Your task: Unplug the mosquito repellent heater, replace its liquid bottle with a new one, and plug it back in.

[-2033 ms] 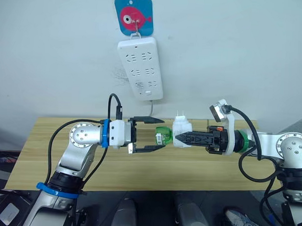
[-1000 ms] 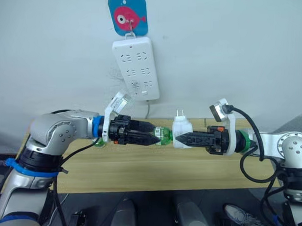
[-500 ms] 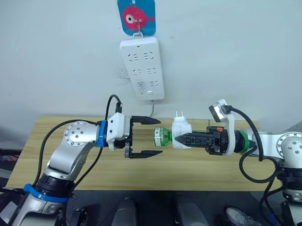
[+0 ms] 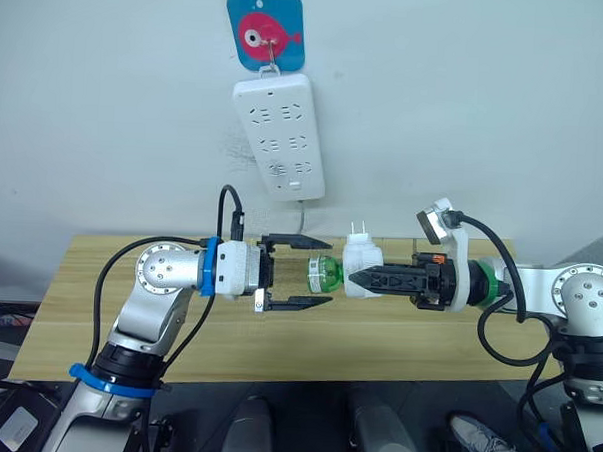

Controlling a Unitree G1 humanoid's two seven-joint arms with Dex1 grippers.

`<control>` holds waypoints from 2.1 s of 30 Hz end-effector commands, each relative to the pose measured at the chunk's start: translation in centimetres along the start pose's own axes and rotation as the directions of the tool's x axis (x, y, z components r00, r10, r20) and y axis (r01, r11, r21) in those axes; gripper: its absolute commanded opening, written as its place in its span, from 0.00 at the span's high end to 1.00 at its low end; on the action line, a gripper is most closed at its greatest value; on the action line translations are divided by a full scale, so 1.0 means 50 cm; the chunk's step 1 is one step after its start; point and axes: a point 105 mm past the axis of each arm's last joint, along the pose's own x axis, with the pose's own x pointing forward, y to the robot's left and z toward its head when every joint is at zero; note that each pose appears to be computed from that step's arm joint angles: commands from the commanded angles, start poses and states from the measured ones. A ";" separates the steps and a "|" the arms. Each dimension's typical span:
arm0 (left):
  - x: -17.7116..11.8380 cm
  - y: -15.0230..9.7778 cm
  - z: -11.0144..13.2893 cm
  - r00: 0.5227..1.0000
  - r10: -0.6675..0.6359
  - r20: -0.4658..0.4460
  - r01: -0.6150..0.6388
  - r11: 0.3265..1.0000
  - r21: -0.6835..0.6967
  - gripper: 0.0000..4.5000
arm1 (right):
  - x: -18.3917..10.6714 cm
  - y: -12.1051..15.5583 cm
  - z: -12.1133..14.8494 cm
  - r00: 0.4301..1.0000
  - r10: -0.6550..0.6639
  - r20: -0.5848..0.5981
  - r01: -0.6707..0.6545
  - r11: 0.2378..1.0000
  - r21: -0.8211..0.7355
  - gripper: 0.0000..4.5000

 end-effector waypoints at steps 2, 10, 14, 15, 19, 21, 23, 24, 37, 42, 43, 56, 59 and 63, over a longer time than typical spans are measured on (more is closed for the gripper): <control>0.002 -0.004 0.019 0.999 -0.017 0.045 0.015 0.999 0.047 0.50 | 0.000 0.020 0.009 0.999 0.038 0.011 -0.038 0.999 -0.028 0.32; -0.039 0.023 -0.002 0.995 -0.081 -0.054 0.022 0.725 -0.688 0.50 | 0.000 0.020 0.008 0.999 0.037 0.009 -0.037 0.999 -0.036 0.32; -0.067 0.044 0.038 0.992 -0.122 0.016 0.071 0.465 -0.883 0.50 | -0.001 0.019 0.008 0.999 0.036 0.006 -0.036 0.999 -0.037 0.32; -0.071 0.052 0.045 0.993 -0.114 0.025 0.071 0.422 -0.904 0.50 | -0.001 0.019 0.008 0.999 0.037 0.005 -0.037 0.999 -0.036 0.32; -0.075 0.057 0.050 0.993 -0.114 0.016 0.057 0.364 -0.930 0.50 | -0.003 0.020 0.007 0.999 0.038 0.003 -0.037 0.999 -0.035 0.32; -0.078 0.054 0.054 0.992 -0.122 0.015 0.056 0.338 -0.939 0.50 | -0.004 0.019 0.006 0.999 0.034 0.002 -0.034 0.999 -0.034 0.32; -0.082 0.051 0.058 0.992 -0.129 0.013 0.054 0.325 -0.944 0.50 | -0.005 0.018 0.006 1.000 0.030 0.001 -0.030 0.999 -0.034 0.32; -0.084 0.049 0.060 0.991 -0.135 0.011 0.054 0.322 -0.945 0.50 | -0.006 0.017 0.006 1.000 0.027 0.001 -0.027 0.999 -0.034 0.32; -0.101 0.035 0.068 0.992 -0.126 -0.011 0.019 0.236 -0.972 0.50 | -0.011 0.002 0.020 0.999 -0.010 0.052 0.011 1.000 -0.029 0.32; -0.103 0.035 0.070 0.996 -0.086 0.011 0.025 0.173 -0.985 0.50 | -0.010 0.003 0.020 0.999 -0.010 0.051 0.011 0.999 -0.031 0.32; -0.104 0.034 0.070 0.996 -0.084 0.012 0.025 0.159 -0.987 0.50 | -0.010 0.004 0.020 0.999 -0.010 0.051 0.011 0.999 -0.032 0.32; -0.106 0.027 0.069 0.996 -0.080 0.030 0.037 0.088 -0.995 0.50 | -0.009 0.013 0.015 1.000 0.014 0.023 -0.013 0.999 -0.053 0.32; -0.108 0.027 0.063 0.997 -0.073 -0.006 0.004 0.138 -0.990 0.50 | -0.014 -0.010 0.016 0.997 -0.069 0.031 0.071 0.995 -0.068 0.32; -0.113 0.027 0.034 0.992 -0.047 -0.118 -0.101 0.273 -0.957 0.50 | -0.051 -0.130 0.001 0.895 -0.446 0.016 0.445 0.888 -0.119 0.32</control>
